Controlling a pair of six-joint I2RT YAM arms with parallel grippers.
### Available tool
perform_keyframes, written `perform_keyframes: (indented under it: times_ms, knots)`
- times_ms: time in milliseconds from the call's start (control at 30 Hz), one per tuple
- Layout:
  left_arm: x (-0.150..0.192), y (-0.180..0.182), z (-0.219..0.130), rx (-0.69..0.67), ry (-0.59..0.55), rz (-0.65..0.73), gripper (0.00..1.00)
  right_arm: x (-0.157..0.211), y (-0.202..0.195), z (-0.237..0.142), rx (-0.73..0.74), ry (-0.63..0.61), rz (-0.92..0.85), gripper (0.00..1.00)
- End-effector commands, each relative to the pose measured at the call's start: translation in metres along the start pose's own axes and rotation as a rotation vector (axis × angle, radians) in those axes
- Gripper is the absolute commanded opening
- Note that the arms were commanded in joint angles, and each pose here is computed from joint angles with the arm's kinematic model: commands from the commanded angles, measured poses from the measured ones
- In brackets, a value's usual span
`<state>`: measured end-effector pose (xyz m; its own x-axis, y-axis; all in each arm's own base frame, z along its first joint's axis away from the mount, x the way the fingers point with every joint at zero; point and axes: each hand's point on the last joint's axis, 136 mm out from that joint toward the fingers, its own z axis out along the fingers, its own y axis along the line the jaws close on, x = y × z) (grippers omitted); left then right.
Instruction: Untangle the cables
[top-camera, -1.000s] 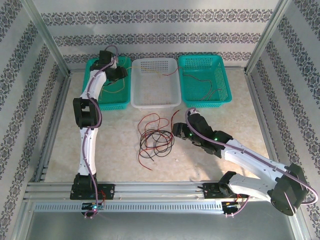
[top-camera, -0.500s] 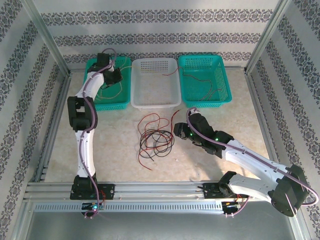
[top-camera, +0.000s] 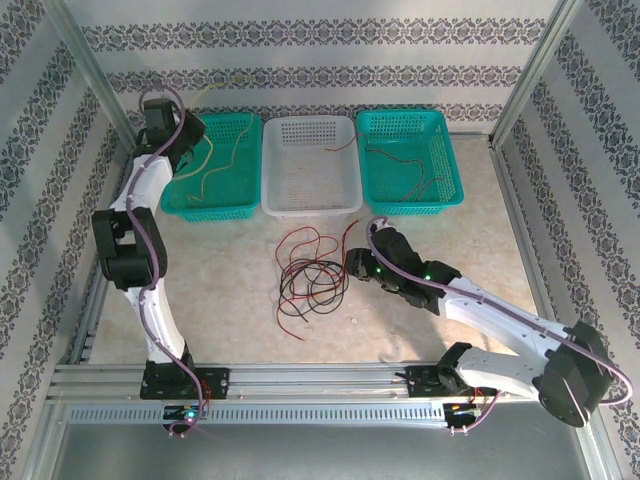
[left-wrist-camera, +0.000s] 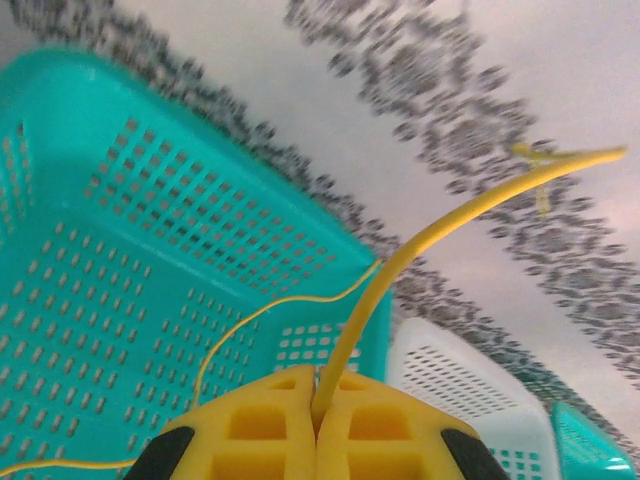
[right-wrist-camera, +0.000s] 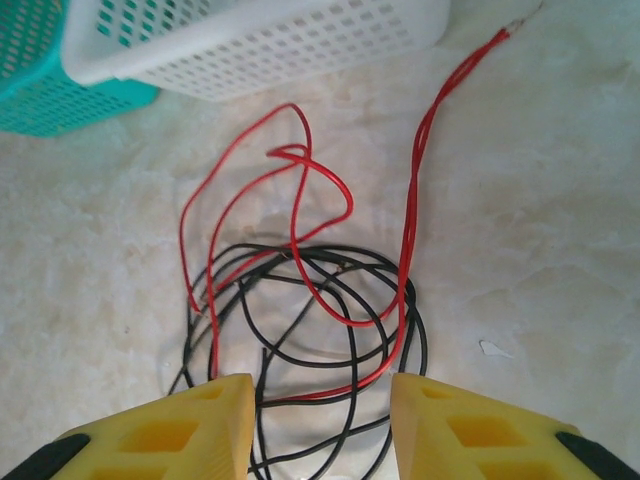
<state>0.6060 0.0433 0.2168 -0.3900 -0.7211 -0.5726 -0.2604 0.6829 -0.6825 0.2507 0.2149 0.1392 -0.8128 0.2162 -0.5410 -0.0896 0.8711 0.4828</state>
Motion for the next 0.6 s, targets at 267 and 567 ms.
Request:
perform_keyframes:
  times_ms: [267,567]
  knots:
    - [0.049,0.054,0.047,-0.026,0.074,-0.097,0.35,-0.006,0.015,0.006,-0.033,0.006,0.006,0.41]
    - [0.016,-0.004,-0.004,0.067,-0.001,-0.016,0.56,-0.014,0.02,-0.01,-0.035,-0.026,-0.009,0.56]
